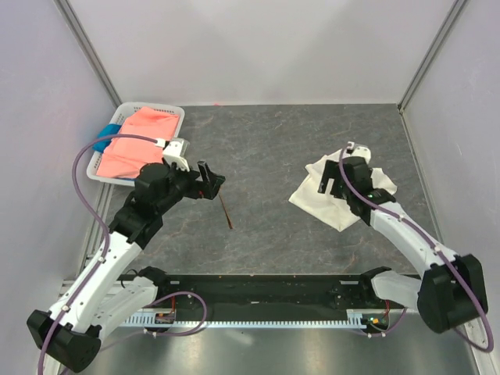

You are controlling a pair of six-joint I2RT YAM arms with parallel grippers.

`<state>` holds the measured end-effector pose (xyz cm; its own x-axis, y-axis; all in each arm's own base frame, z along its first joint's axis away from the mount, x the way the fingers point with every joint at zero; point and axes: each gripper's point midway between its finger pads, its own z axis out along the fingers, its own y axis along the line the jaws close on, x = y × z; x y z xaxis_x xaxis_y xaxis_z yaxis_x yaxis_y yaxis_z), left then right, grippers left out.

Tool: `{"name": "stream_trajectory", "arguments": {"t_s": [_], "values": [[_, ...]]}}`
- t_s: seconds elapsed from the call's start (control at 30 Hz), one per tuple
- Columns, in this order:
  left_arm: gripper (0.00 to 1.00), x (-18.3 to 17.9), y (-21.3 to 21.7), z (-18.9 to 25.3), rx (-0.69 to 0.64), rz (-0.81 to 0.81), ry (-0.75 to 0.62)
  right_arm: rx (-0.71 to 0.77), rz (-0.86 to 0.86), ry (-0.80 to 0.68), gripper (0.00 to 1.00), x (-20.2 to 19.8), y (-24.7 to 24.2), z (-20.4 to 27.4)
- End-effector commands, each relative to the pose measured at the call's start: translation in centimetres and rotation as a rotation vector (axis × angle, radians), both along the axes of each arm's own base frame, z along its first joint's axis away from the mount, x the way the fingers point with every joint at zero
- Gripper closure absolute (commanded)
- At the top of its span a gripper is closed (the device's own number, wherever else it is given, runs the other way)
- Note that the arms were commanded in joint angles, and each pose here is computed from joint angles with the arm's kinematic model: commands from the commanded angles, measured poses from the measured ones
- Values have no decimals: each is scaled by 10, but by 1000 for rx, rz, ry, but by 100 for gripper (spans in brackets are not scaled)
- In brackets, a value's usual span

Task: Fold the napkin, place the utensils inside, and roll it up
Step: Move the napkin to the centre of the board

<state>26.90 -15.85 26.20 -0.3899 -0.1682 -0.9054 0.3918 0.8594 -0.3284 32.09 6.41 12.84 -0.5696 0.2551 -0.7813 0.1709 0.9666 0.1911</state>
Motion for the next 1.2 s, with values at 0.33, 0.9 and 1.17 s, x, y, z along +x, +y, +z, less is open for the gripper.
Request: {"name": "stream_trajectory", "arguments": {"t_s": [0.33, 0.9, 1.17], "values": [[6, 14, -13, -36, 106, -72, 78, -291, -49, 171, 6, 23, -2, -60], [10, 13, -33, -58, 79, -148, 197, 6, 541, 136, 92, -53, 200, -54], [11, 13, -35, -65, 85, -159, 221, -74, 453, 2, 13, -34, 184, 10]]}}
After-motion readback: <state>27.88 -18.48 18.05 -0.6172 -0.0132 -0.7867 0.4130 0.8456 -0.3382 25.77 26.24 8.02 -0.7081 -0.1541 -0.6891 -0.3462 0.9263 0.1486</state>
